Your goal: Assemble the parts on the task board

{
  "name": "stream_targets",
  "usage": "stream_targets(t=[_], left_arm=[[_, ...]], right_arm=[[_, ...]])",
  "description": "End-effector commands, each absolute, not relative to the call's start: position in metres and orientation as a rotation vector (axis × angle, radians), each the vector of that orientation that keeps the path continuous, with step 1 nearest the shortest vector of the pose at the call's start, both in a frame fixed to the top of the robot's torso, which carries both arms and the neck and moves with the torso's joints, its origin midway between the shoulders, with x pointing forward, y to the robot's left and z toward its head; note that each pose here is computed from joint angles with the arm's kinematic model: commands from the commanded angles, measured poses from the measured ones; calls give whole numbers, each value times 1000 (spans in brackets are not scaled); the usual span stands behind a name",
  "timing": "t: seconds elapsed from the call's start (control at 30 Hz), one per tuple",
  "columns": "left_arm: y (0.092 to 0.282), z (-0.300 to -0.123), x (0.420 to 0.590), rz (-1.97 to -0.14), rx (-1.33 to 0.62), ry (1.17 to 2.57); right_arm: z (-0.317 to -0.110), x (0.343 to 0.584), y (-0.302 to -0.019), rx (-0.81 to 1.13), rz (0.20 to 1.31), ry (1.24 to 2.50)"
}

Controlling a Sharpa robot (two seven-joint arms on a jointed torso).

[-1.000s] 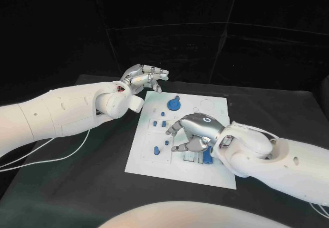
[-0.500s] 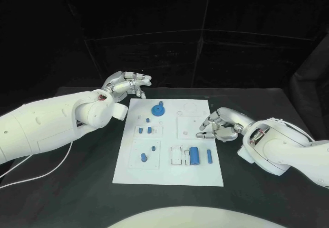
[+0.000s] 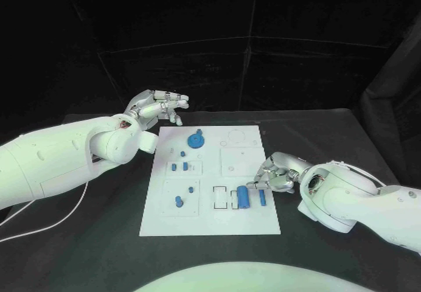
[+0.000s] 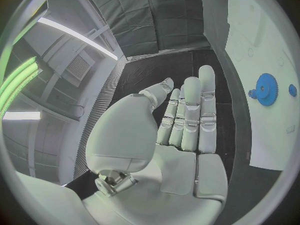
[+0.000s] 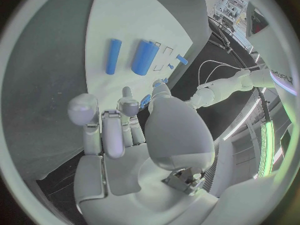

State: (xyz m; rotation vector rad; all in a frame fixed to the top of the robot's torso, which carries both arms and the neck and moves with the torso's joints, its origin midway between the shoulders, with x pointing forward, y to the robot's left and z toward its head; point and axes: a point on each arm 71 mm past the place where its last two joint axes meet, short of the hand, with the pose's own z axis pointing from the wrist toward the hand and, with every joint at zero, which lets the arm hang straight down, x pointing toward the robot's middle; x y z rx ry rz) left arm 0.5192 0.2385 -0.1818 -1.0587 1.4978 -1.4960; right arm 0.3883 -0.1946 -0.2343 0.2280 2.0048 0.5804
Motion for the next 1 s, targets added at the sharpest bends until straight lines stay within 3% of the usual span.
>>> stream_targets(t=[0.03,0.3,1.0], left_arm=[[238,-181,519,-1511,-1056,1501],[240,-181,519,-1505,-1058,1499],[240,-182,519,-1504,-1060,1504]], right_arm=[[-239,387,-189,174,534,2014],[-245,384,-178,152,555,2031],[-259,383,-164,51,450,2129]])
